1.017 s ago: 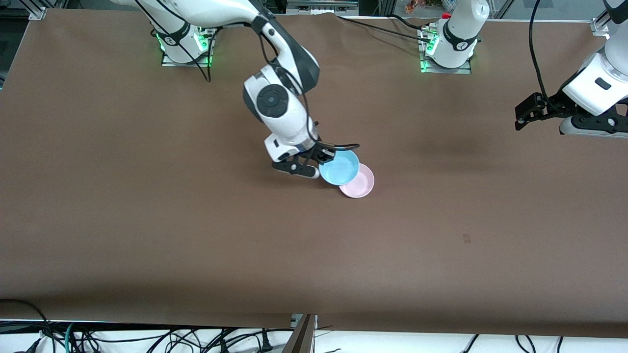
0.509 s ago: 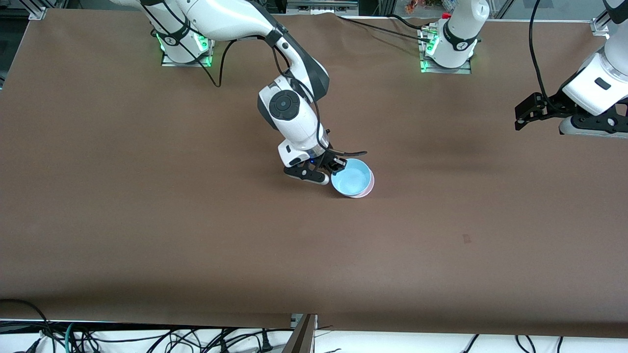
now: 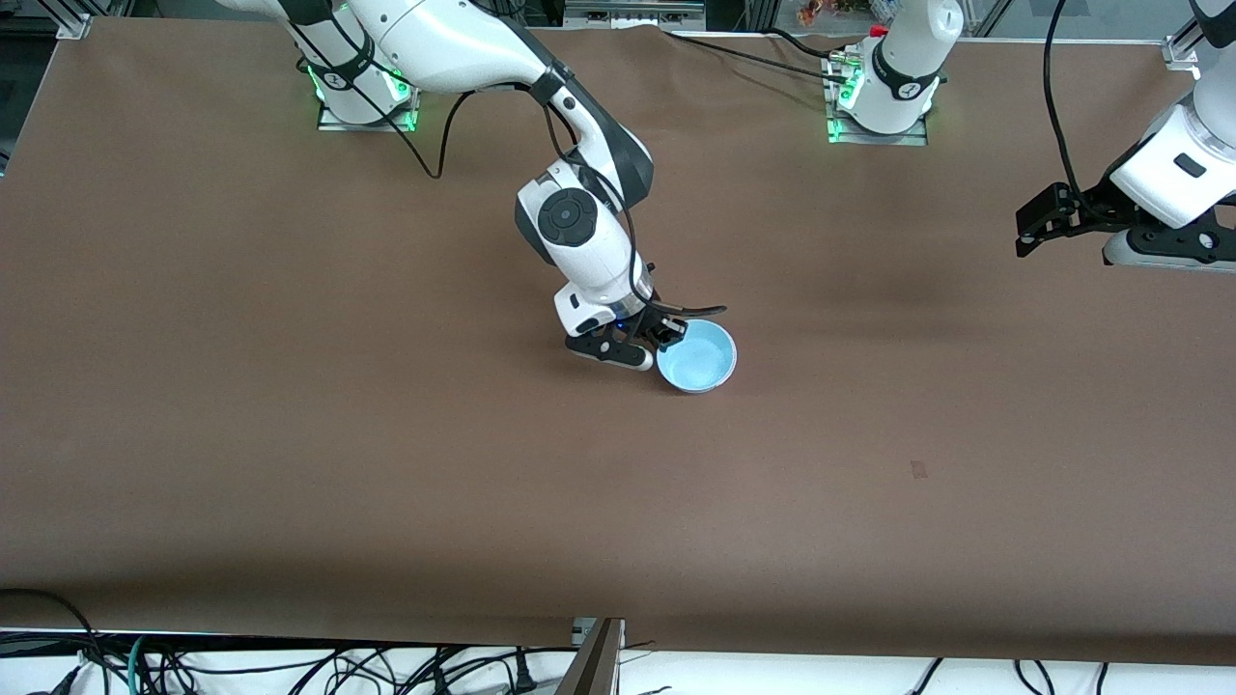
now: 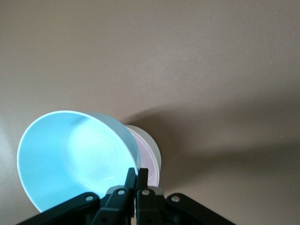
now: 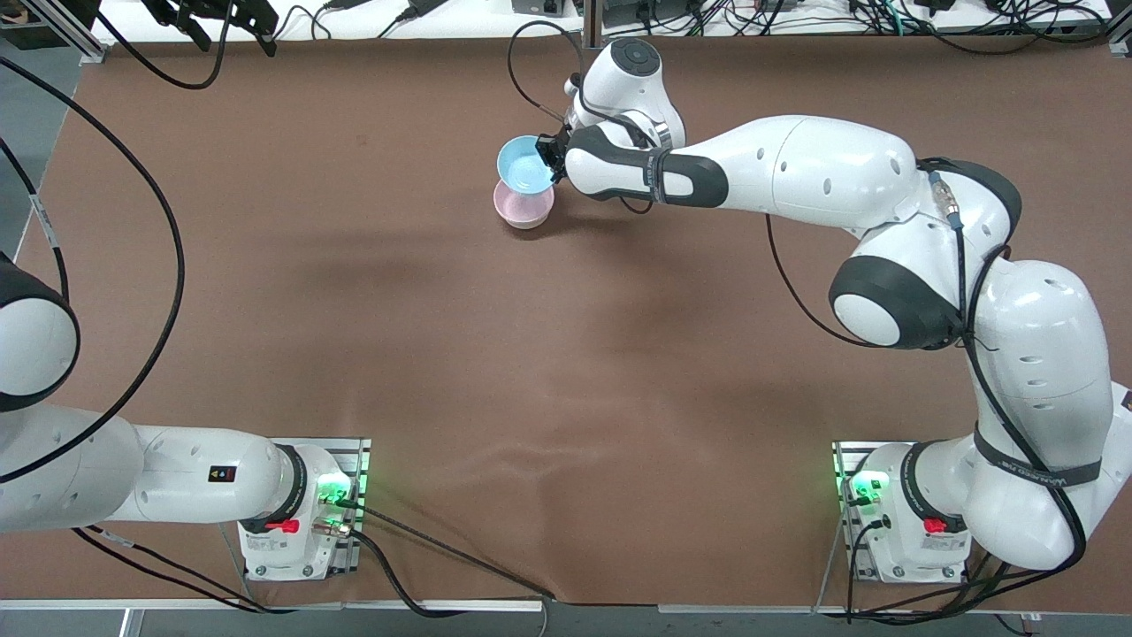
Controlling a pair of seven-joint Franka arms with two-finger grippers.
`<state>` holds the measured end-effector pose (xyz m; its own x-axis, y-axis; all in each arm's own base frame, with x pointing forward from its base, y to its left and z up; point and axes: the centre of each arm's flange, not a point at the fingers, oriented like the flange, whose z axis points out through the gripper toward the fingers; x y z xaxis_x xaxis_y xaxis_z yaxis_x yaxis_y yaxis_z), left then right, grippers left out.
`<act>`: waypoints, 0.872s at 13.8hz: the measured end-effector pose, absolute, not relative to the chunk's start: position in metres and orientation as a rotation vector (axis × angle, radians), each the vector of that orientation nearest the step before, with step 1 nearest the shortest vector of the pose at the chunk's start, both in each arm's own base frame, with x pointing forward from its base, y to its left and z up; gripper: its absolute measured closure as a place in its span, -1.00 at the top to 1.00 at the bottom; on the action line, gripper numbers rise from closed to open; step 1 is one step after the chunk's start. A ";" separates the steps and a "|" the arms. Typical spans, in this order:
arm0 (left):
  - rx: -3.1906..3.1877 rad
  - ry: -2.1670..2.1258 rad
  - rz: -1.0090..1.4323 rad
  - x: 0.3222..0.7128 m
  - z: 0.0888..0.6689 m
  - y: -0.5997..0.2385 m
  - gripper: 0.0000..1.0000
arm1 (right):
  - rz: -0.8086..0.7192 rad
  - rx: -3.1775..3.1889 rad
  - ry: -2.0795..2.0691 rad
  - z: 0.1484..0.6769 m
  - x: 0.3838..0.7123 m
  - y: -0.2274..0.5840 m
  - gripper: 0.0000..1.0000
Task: Stack pink and blue bowls on white bowl
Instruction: 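Lower the blue bowl into the pink bowl with the right gripper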
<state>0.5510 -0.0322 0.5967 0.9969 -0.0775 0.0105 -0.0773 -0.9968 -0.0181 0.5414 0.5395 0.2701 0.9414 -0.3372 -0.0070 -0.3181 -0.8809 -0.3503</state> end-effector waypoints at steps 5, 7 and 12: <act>-3.121 0.123 -0.017 0.551 0.597 -0.032 1.00 | -0.058 -2.755 0.454 0.262 0.530 0.550 -0.96; -3.121 0.124 -0.017 0.551 0.597 -0.032 1.00 | -0.054 -2.758 0.453 0.259 0.529 0.551 -0.96; -3.121 0.124 -0.017 0.551 0.597 -0.032 1.00 | -0.051 -2.762 0.455 0.256 0.528 0.551 -0.96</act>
<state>0.5510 -0.0324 0.5967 0.9968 -0.0797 0.0105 -0.0795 -0.9967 -0.0181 0.5285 0.5506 0.2557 0.9481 -0.3173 -0.0195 -0.3050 -0.8907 -0.3370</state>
